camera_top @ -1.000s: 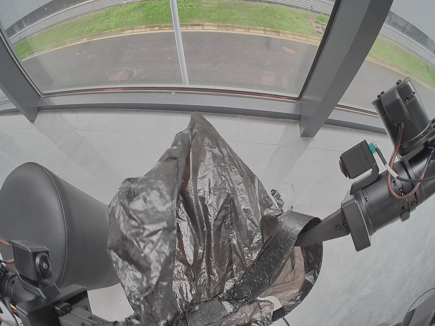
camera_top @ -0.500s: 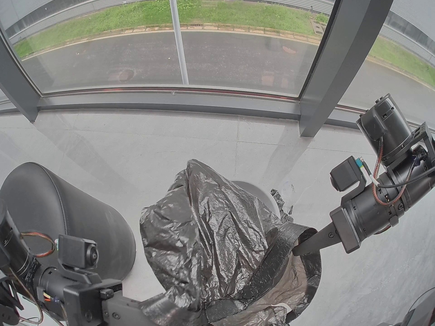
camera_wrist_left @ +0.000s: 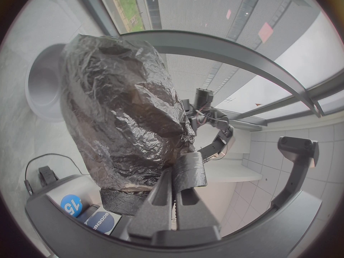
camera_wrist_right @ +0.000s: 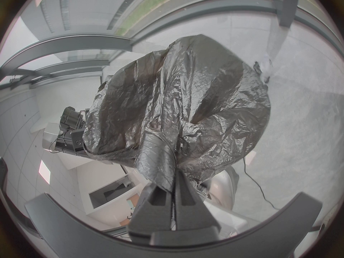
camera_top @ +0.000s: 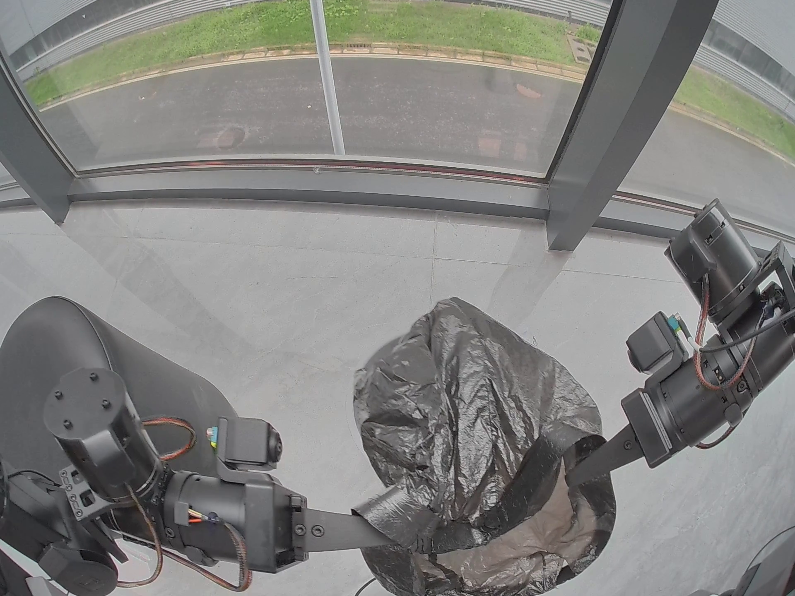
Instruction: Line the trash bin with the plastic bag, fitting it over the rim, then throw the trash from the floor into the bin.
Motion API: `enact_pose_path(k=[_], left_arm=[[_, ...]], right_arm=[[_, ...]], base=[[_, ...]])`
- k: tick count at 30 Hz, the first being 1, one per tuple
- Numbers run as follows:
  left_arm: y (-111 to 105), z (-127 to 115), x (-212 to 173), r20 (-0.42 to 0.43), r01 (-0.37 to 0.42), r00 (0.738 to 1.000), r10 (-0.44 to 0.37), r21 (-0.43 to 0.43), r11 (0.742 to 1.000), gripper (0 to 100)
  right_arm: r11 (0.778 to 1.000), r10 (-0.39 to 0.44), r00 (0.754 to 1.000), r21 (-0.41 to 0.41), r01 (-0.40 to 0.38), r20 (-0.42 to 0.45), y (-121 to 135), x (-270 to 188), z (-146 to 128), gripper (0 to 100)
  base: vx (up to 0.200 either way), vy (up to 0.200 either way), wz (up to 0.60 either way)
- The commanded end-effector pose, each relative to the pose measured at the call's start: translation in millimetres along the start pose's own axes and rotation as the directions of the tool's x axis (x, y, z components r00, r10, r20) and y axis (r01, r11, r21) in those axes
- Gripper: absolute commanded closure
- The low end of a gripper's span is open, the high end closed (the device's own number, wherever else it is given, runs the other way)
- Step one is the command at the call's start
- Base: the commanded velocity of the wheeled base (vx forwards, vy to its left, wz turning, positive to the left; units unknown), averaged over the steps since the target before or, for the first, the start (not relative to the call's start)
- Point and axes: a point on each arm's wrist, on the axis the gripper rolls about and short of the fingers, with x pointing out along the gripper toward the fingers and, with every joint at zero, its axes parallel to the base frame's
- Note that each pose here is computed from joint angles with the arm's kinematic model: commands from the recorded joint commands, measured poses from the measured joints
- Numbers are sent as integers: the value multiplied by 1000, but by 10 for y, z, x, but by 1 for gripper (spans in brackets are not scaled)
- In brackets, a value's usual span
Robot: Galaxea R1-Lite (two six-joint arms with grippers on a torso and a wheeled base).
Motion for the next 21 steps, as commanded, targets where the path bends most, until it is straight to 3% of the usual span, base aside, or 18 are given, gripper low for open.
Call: enact_pose_path(k=[1,9,21], left_arm=[[236,-51,143,-57,-51,997,47,-77,996,100],[253,-94,203,-87,-54,995,43,-126,991,100],[510,-78,265,-84,-89,994,76,-167,982,100]], right_arm=[[998,-27,999,53,28,-21,-48,-99,0,100],[996,-45,997,71,49,-60,-90,-88,-7,100],[993,-61,990,96,74,-130,-203,282,310,100]], base=[[0,0,0],[0,0,0],[0,0,0]])
